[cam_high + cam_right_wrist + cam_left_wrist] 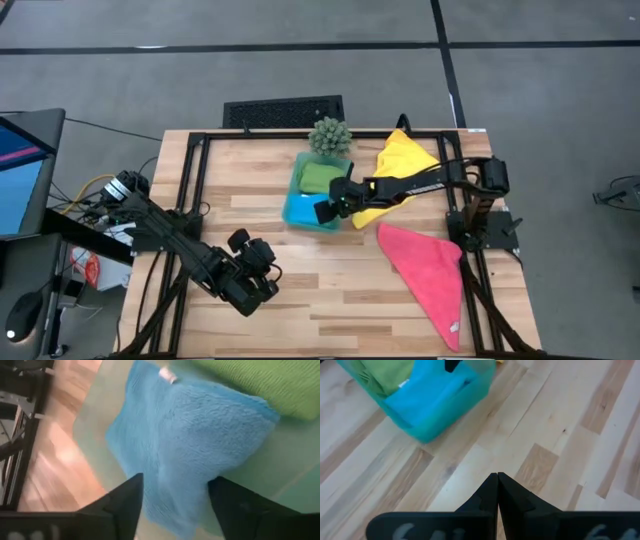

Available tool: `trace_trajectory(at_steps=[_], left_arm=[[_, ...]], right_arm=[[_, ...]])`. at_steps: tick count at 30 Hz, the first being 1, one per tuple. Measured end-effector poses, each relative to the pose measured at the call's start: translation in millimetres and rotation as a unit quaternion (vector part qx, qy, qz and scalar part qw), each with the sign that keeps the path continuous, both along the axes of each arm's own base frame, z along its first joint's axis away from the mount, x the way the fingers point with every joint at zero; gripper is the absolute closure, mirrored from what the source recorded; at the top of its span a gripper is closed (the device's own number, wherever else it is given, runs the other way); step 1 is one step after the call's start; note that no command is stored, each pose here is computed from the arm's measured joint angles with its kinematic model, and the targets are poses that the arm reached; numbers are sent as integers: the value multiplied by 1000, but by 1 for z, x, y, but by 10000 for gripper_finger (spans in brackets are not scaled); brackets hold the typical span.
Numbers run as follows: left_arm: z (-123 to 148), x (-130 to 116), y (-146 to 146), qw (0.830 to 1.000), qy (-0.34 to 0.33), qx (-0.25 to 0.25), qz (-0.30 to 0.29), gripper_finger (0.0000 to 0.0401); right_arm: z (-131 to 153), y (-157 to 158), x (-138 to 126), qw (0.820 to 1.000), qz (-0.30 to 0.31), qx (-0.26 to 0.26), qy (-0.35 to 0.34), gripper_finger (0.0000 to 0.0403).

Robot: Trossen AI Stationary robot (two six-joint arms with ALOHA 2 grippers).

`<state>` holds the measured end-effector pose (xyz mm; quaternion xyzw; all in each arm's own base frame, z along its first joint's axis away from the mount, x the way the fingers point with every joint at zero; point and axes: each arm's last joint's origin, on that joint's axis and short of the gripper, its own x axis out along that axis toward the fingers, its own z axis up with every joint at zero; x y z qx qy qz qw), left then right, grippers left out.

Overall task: Fold microfiber towels
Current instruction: Put the blue micro fiber cloth into the green bin, then fold the yellow micro fiber cloth

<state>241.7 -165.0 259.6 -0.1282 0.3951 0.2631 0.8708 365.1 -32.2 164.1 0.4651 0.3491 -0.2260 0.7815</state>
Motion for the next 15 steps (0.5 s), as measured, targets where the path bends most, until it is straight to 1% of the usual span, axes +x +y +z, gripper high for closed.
trace_trajectory(at_steps=[2, 5, 12, 15], left_arm=[[0, 0, 0, 1000, 1, 3, -2, 401], [0, 0, 0, 1000, 4, 7, -6, 401], [0, 0, 1, 1000, 1, 14, -4, 401], [0, 0, 1, 1000, 1, 15, -4, 401]], right_arm=[[1, -4, -1, 1000, -3, 6, 11, 139], [10, -9, 1, 999, 3, 0, 38, 130], [49, -13, 8, 992, 33, -72, 99, 128], [62, -12, 8, 988, 47, -86, 122, 128]])
